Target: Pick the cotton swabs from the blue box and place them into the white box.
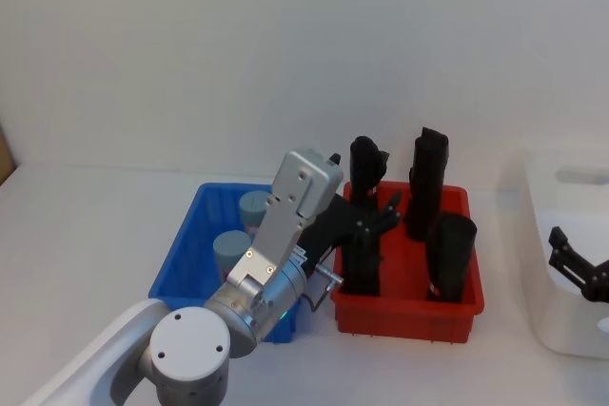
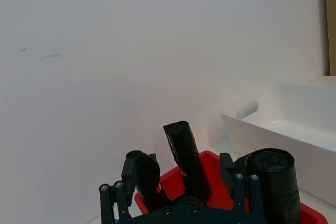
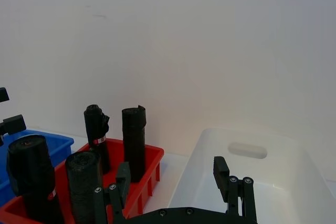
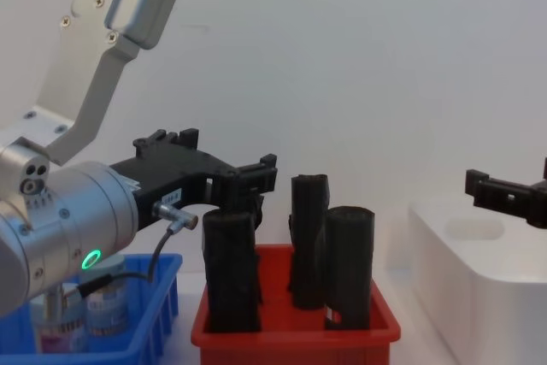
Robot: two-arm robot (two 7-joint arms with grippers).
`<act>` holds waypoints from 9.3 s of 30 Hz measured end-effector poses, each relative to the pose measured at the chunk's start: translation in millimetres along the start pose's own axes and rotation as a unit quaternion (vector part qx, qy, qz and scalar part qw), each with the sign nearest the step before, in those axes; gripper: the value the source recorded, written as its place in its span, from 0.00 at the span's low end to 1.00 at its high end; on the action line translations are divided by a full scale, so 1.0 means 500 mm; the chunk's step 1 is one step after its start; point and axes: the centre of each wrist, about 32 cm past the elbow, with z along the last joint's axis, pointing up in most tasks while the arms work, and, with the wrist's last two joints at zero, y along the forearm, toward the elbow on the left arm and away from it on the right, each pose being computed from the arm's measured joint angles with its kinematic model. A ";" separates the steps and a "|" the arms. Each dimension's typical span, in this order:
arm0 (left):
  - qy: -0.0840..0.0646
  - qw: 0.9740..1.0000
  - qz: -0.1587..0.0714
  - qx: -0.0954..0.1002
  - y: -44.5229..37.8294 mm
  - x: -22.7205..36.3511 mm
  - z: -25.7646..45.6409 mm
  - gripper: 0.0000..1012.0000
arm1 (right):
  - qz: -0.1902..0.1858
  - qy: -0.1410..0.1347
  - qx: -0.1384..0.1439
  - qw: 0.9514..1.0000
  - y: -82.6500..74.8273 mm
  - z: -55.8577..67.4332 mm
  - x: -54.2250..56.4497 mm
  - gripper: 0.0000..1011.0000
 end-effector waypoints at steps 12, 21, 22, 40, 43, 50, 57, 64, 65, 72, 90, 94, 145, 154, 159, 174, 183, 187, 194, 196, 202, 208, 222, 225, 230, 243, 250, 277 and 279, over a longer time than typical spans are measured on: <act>0.000 1.000 0.000 0.000 0.000 0.000 0.000 0.99 | 0.000 0.000 0.000 1.000 0.000 0.000 0.000 0.99; 0.000 1.000 0.000 0.000 0.000 0.000 0.000 0.99 | 0.000 0.000 0.000 1.000 0.000 0.000 0.000 0.99; 0.000 1.000 0.000 0.000 0.000 0.000 0.000 0.99 | 0.000 0.000 0.000 1.000 0.000 0.000 0.000 0.99; 0.000 1.000 0.000 0.000 0.000 0.000 0.000 0.99 | 0.032 0.003 -0.017 0.999 0.018 0.007 0.009 0.99; 0.000 1.000 0.000 0.000 0.000 0.000 0.000 0.99 | 0.043 0.003 -0.024 0.999 0.024 0.010 0.013 0.99; 0.000 1.000 0.000 0.000 0.000 0.000 0.000 0.99 | 0.085 0.001 -0.049 0.995 0.044 0.023 0.024 0.99; 0.000 1.000 0.000 0.000 0.000 0.000 0.000 0.99 | 0.136 -0.007 -0.076 0.988 0.071 0.040 0.029 0.99; 0.000 1.000 0.000 0.000 0.000 0.000 0.000 0.99 | 0.192 -0.022 -0.106 0.975 0.106 0.059 0.023 0.99; 0.000 1.000 0.000 0.000 0.000 0.000 0.000 0.99 | 0.197 -0.024 -0.108 0.974 0.110 0.062 0.021 0.99; 0.000 1.000 0.000 0.000 0.000 0.000 0.000 0.99 | 0.215 -0.037 -0.125 0.968 0.136 0.074 0.008 0.99; 0.000 1.000 0.000 0.000 0.000 0.000 0.000 0.99 | 0.174 -0.067 -0.148 0.971 0.191 0.081 -0.052 0.99; 0.000 1.000 0.000 0.000 0.000 0.000 0.000 0.99 | 0.170 -0.070 -0.151 0.971 0.201 0.080 -0.063 0.99; 0.000 1.000 0.000 0.000 0.000 0.000 0.000 0.99 | 0.119 -0.058 -0.001 0.991 0.220 0.199 -0.051 0.45; 0.000 1.000 0.000 0.000 0.000 0.000 0.000 0.99 | 0.071 -0.066 0.062 0.993 0.210 0.256 -0.010 0.45; 0.000 1.000 0.000 0.000 0.000 0.000 0.000 0.99 | 0.039 -0.077 0.086 0.993 0.199 0.276 0.016 0.45; 0.000 1.000 0.000 0.000 0.000 0.000 0.000 0.99 | -0.048 -0.103 0.085 0.990 0.138 0.255 0.086 0.45; 0.000 1.000 0.000 0.000 0.000 0.000 0.000 0.99 | -0.054 -0.104 0.040 0.992 0.117 0.212 0.092 0.45; 0.000 1.000 0.000 0.000 0.000 0.000 0.000 0.99 | -0.048 -0.101 0.018 0.994 0.113 0.191 0.090 0.49; 0.000 1.000 0.000 0.000 0.000 0.000 0.000 0.99 | -0.040 -0.098 -0.009 0.994 0.110 0.163 0.086 0.73; 0.000 1.000 0.000 0.000 0.000 0.000 0.000 0.99 | -0.039 -0.098 -0.015 0.994 0.109 0.156 0.085 0.80; -0.004 1.000 0.006 0.000 0.003 0.007 0.004 0.99 | -0.035 -0.096 -0.027 0.994 0.107 0.144 0.083 0.93; -0.013 0.999 0.029 0.004 0.015 0.024 0.013 0.99 | -0.033 -0.095 -0.034 0.994 0.106 0.137 0.082 0.99; -0.022 0.993 0.108 0.037 0.063 0.074 0.030 0.99 | -0.031 -0.094 -0.041 0.994 0.104 0.129 0.081 0.99; -0.017 0.990 0.127 0.051 0.076 0.087 0.029 0.99 | -0.031 -0.094 -0.042 0.994 0.104 0.128 0.081 0.99; 0.001 0.986 0.147 0.077 0.092 0.110 0.027 0.99 | -0.030 -0.094 -0.043 0.994 0.104 0.127 0.080 0.99; 0.050 0.979 0.136 0.142 0.104 0.181 0.002 0.99 | -0.030 -0.094 -0.044 0.994 0.103 0.126 0.080 0.99; 0.065 0.978 0.115 0.163 0.100 0.213 -0.015 0.99 | -0.030 -0.094 -0.044 0.994 0.103 0.126 0.080 0.99; 0.088 0.977 0.012 0.193 0.081 0.265 -0.072 0.99 | -0.030 -0.094 -0.044 0.994 0.103 0.126 0.080 0.99; 0.091 0.976 0.010 0.196 0.080 0.264 -0.076 0.99 | -0.030 -0.094 -0.044 0.994 0.103 0.126 0.080 0.99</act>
